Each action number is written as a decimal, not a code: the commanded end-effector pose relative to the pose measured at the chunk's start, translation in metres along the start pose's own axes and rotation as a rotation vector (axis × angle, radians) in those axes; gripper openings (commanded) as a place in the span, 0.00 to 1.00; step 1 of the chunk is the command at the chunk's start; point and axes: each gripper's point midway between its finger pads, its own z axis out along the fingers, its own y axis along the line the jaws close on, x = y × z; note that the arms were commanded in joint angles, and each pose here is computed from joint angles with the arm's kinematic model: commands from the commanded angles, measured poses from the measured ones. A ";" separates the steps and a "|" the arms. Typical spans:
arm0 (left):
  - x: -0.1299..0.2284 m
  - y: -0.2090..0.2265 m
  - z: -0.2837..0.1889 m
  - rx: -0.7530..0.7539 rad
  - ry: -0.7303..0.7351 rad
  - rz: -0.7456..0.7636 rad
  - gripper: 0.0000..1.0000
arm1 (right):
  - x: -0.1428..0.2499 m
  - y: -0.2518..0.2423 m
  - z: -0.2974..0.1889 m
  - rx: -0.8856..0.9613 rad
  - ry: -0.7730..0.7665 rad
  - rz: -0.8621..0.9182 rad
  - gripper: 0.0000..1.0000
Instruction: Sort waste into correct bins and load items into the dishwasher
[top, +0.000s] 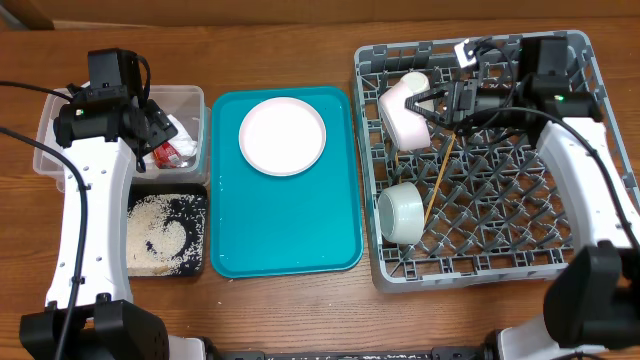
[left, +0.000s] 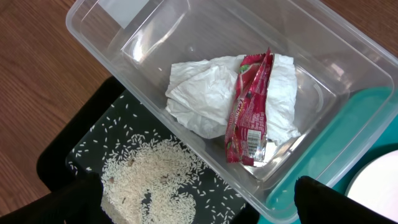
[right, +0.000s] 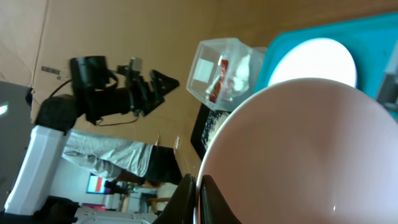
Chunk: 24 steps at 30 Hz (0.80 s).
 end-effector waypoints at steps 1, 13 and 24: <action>-0.009 0.000 -0.010 0.021 -0.029 -0.031 1.00 | 0.003 -0.025 0.006 -0.022 0.014 0.085 0.04; -0.009 0.000 -0.010 0.022 -0.029 -0.032 1.00 | -0.008 -0.081 0.005 0.033 -0.035 0.223 0.04; -0.009 0.000 -0.010 0.022 -0.029 -0.031 1.00 | 0.003 -0.114 -0.009 0.197 -0.060 0.362 0.07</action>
